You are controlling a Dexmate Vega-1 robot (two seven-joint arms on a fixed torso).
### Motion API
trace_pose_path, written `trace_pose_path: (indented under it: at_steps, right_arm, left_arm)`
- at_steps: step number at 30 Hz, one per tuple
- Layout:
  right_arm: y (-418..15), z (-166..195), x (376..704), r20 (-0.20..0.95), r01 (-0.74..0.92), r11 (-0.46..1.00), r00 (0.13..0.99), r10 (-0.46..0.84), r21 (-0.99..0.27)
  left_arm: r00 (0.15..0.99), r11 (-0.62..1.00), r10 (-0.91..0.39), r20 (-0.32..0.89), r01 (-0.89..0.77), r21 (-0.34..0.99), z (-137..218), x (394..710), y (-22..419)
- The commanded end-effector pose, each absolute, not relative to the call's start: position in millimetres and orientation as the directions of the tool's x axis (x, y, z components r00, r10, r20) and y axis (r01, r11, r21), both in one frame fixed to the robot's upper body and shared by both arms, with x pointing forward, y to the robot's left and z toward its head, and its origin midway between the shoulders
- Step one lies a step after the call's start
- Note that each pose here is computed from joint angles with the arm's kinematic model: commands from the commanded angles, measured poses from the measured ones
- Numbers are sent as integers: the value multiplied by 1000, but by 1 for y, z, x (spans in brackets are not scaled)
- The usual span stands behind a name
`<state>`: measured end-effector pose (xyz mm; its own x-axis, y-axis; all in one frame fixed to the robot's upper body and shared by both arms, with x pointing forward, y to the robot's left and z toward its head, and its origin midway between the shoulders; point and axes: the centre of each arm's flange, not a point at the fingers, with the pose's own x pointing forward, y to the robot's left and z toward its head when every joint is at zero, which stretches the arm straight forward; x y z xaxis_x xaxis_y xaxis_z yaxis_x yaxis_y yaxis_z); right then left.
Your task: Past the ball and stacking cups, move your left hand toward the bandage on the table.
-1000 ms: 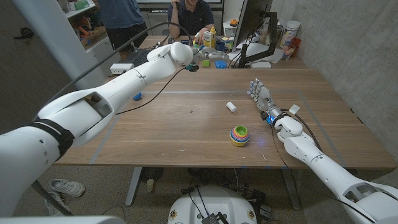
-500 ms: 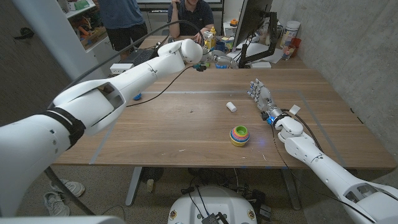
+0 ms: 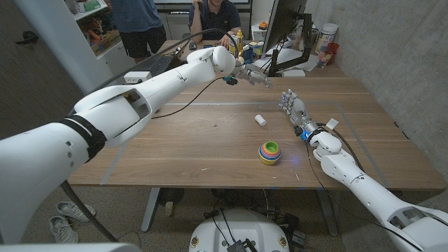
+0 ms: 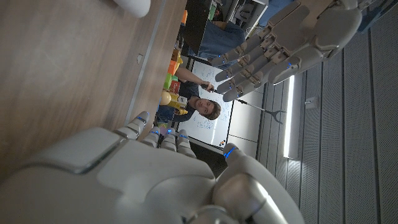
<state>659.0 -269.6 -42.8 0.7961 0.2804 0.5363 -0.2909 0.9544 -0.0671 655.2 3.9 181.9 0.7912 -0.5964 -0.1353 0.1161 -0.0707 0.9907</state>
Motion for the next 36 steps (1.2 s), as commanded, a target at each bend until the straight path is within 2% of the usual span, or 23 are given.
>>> trace_pose_path:
  at_steps: [1, 23, 36]
  right_arm:
    - [-270, -43, 657, 536, -292, 954, 797, 279, -63]
    - [-276, -44, 656, 538, -292, 955, 796, 276, -58]
    - [-279, -45, 653, 542, -288, 956, 796, 270, -54]
  left_arm:
    - [788, -148, -574, -224, 169, 974, 168, 659, -12]
    - [833, -309, -429, -349, 228, 923, 128, 679, -36]
    - [826, -352, -424, -372, 228, 908, 119, 679, -45]
